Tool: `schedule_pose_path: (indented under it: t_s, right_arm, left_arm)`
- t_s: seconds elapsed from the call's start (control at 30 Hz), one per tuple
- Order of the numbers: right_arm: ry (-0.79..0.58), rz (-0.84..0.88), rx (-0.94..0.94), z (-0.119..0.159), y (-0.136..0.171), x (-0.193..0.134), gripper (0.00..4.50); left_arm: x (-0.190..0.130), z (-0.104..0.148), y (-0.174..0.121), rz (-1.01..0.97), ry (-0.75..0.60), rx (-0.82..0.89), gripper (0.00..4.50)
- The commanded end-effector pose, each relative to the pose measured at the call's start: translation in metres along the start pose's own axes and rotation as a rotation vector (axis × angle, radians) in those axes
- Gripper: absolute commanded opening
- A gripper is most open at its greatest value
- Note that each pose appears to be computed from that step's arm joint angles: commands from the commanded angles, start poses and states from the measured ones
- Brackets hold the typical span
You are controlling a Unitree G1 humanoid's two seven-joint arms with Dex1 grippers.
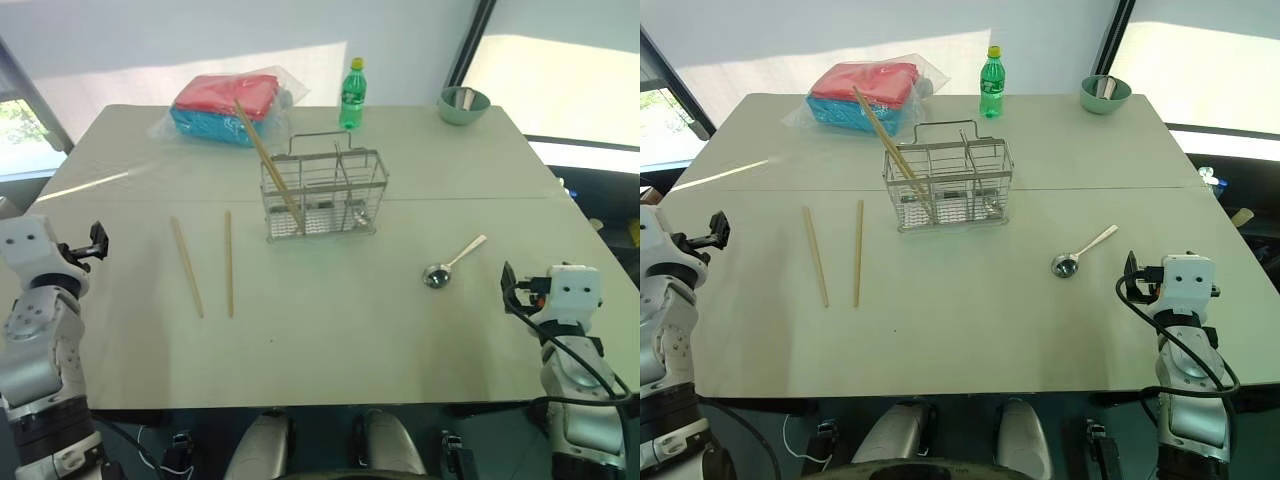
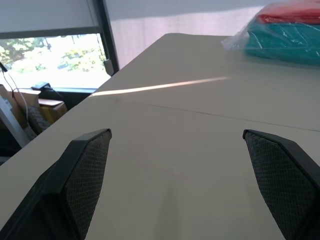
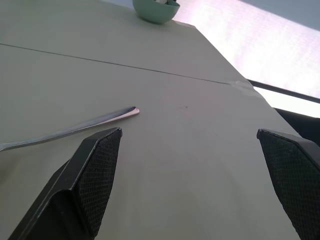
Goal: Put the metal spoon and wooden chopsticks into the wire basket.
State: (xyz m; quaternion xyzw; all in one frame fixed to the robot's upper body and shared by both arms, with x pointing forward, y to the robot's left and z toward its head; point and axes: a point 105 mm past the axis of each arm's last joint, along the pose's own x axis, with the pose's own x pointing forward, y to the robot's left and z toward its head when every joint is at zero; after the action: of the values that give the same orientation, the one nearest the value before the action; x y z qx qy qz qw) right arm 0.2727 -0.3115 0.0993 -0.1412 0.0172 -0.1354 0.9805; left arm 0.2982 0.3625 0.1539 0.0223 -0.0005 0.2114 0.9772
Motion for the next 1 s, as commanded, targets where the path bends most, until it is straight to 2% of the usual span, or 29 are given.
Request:
schedule_pose_path:
  t_s: [0.03,0.47,0.67,0.83,1.0]
  right_arm:
    - [-0.066,-0.007,-0.024,0.021,-0.005,0.002,4.50]
    - [-0.092,-0.002,-0.045,0.030,-0.004,0.006,4.50]
    - [-0.144,0.022,-0.105,0.051,-0.009,0.017,4.50]
    - [-0.224,0.168,-0.267,0.079,-0.002,0.023,4.50]
    - [-0.322,0.439,-0.460,0.116,0.015,0.032,4.50]
  left_arm:
    - [-0.001,0.019,0.000,-0.003,-0.063,-0.005,4.46]
    - [0.002,0.021,-0.005,-0.014,-0.073,-0.013,4.46]
    - [0.000,0.030,-0.012,-0.078,-0.096,-0.003,4.46]
    - [-0.006,0.049,-0.047,-0.362,-0.085,-0.027,4.46]
    - [-0.025,0.078,-0.095,-0.732,-0.098,0.048,4.46]
